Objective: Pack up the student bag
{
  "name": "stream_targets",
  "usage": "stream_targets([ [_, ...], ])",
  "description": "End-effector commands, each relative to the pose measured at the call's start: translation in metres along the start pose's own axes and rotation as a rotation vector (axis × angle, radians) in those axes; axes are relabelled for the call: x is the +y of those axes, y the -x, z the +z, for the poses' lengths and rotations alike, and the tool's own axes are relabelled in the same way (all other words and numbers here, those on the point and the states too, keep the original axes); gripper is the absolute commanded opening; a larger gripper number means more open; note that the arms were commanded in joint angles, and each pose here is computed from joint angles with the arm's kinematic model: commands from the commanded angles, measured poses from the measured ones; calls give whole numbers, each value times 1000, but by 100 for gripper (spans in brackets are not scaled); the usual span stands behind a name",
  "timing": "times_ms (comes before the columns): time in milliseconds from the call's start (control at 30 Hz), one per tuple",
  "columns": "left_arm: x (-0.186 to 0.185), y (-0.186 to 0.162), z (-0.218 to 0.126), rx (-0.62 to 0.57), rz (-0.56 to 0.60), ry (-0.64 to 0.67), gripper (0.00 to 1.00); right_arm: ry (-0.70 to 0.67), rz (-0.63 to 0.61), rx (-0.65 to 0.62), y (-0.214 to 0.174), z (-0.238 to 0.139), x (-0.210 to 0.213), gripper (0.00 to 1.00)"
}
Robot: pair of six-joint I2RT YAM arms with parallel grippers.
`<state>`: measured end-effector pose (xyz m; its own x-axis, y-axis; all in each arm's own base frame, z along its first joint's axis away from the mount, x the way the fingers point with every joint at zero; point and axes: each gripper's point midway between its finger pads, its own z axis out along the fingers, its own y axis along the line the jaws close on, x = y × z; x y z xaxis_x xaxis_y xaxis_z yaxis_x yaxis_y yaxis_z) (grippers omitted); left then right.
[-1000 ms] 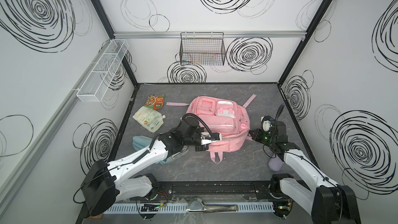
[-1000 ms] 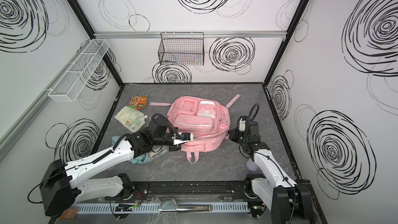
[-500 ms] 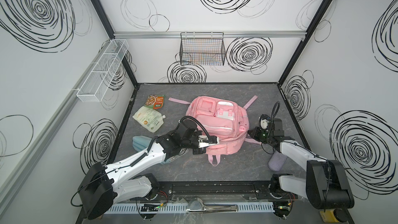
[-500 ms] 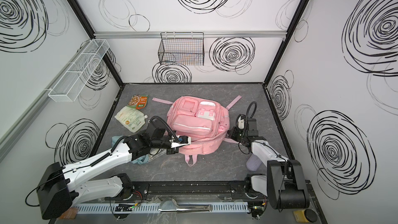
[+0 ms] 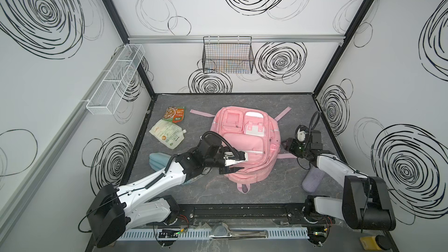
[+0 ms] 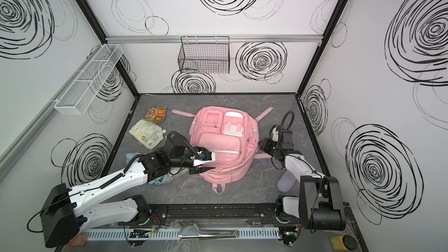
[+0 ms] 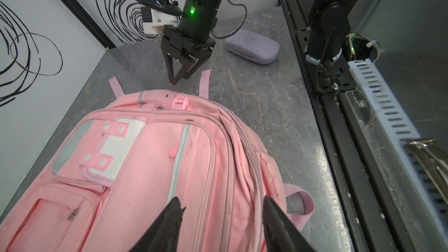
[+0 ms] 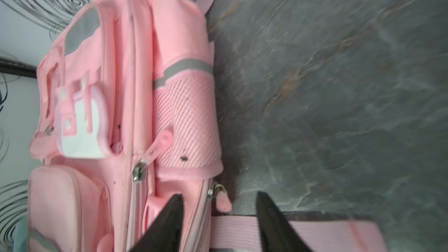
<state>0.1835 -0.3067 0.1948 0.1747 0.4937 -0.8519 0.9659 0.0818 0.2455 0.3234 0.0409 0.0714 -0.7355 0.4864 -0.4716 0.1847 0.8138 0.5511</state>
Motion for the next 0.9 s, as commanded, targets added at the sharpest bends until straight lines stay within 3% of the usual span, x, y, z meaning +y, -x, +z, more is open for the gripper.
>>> stream_targets([
  [0, 9, 31, -5, -109, -34, 38, 59, -74, 10, -43, 17, -11, -15, 66],
  [233, 43, 8, -7, -41, -160, 212, 66, 37, -20, -39, 7, -27, 11, 62],
  [500, 79, -44, 7, 255, -337, 246, 61, 36, -318, -95, 4, -31, 60, 58],
  [600, 72, -51, 9, 280, -363, 203, 60, 80, -368, -94, 7, -30, 72, 56],
  [700, 57, -60, 10, 286, -373, 163, 65, 110, -375, -55, 0, -26, 81, 55],
  [867, 56, -83, 8, 351, -355, 214, 69, 104, -389, -19, -14, -14, 84, 53],
])
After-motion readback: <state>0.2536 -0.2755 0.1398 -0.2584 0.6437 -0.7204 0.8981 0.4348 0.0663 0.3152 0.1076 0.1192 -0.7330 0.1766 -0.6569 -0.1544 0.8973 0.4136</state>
